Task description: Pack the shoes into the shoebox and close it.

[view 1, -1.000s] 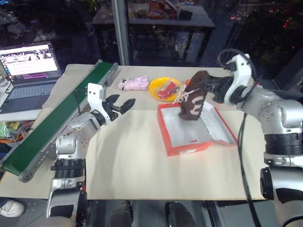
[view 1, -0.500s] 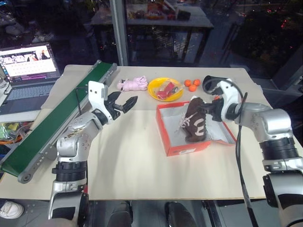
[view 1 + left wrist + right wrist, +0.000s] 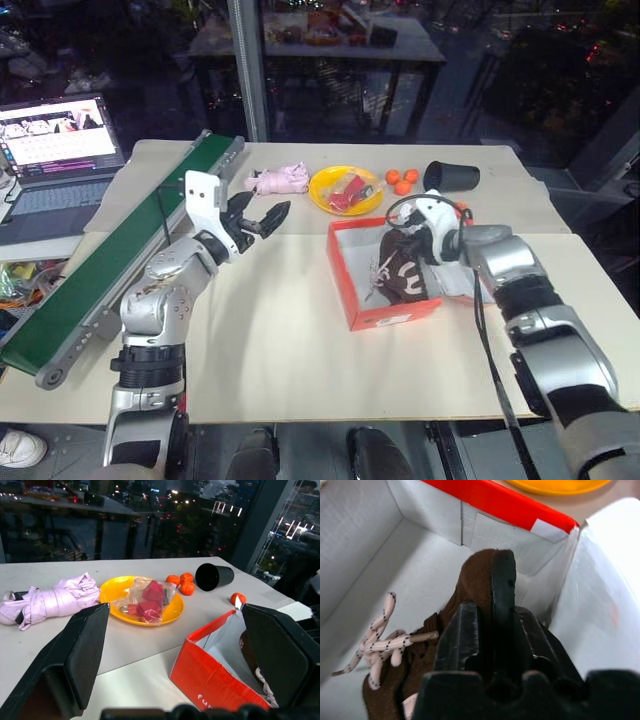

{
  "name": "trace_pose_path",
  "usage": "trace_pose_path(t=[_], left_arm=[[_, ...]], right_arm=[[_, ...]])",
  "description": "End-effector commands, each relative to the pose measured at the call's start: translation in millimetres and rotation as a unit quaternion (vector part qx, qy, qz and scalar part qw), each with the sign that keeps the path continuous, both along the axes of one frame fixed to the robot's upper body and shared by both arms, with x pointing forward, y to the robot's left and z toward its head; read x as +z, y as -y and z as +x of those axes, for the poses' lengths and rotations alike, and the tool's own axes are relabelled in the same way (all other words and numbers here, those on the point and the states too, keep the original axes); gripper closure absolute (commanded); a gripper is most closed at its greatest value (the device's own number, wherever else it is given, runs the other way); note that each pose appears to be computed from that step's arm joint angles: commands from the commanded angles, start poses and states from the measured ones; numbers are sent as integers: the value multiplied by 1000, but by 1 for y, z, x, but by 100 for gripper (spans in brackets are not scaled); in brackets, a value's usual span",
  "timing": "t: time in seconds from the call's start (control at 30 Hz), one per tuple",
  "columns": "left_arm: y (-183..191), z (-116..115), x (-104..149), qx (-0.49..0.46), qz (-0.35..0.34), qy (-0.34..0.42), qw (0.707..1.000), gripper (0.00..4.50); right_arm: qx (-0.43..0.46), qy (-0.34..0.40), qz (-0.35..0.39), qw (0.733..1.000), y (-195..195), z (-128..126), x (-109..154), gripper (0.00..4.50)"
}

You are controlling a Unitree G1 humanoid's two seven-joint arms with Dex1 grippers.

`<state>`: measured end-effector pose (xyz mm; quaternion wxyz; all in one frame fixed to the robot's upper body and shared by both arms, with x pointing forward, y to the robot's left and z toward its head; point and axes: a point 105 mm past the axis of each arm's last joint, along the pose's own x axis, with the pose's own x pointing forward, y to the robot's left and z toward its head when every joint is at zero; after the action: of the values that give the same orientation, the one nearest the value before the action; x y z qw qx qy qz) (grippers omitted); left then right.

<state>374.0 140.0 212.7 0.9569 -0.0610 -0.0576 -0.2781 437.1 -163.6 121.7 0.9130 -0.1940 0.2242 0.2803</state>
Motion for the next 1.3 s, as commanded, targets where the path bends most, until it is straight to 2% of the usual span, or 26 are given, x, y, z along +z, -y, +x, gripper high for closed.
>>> trace_pose_path(t=[0.03, 0.07, 0.1, 0.2, 0.23, 0.37, 0.47, 0.53, 0.63, 0.77, 1.03, 1.17, 1.3], left_arm=[[3, -6, 14, -4, 1, 27, 1000, 0], [3, -6, 14, -4, 1, 27, 1000, 0], [3, -6, 14, -5, 1, 27, 1000, 0], [2, -6, 14, -4, 2, 26, 1000, 0], [1, -6, 14, -4, 3, 26, 1000, 0], [-2, -5, 15, -1, 8, 26, 1000, 0], [-16, -1, 17, 26, 8, 28, 999, 0], [-32, 2, 14, 61, 22, 28, 998, 0], [-58, 2, 4, 109, 42, 17, 993, 0], [-93, -6, -3, 158, 28, 2, 987, 0], [-150, -29, -19, 250, 42, -18, 967, 0], [-170, -40, -28, 295, 51, -24, 954, 0], [-175, -50, -44, 311, 48, -40, 948, 0]], right_arm=[[-2, 40, -9, 999, -2, 10, 15, 195], [-3, 50, -9, 999, -4, 12, 20, 151], [-5, 59, -8, 998, -5, 14, 24, 131], [-7, 88, -6, 996, -9, 17, 38, 23], [-8, 102, 1, 995, -11, 18, 46, 11], [-7, 152, 30, 988, -21, 16, 83, 11], [23, 171, 89, 981, -38, 4, 111, 11], [67, 175, 161, 969, -54, -13, 132, 11], [128, 190, 208, 951, -66, -40, 147, 11], [166, 181, 253, 936, -72, -67, 143, 11], [214, 133, 266, 931, -92, -105, 103, 11], [212, 121, 251, 937, -101, -112, 85, 11], [200, 112, 244, 942, -106, -113, 69, 11]])
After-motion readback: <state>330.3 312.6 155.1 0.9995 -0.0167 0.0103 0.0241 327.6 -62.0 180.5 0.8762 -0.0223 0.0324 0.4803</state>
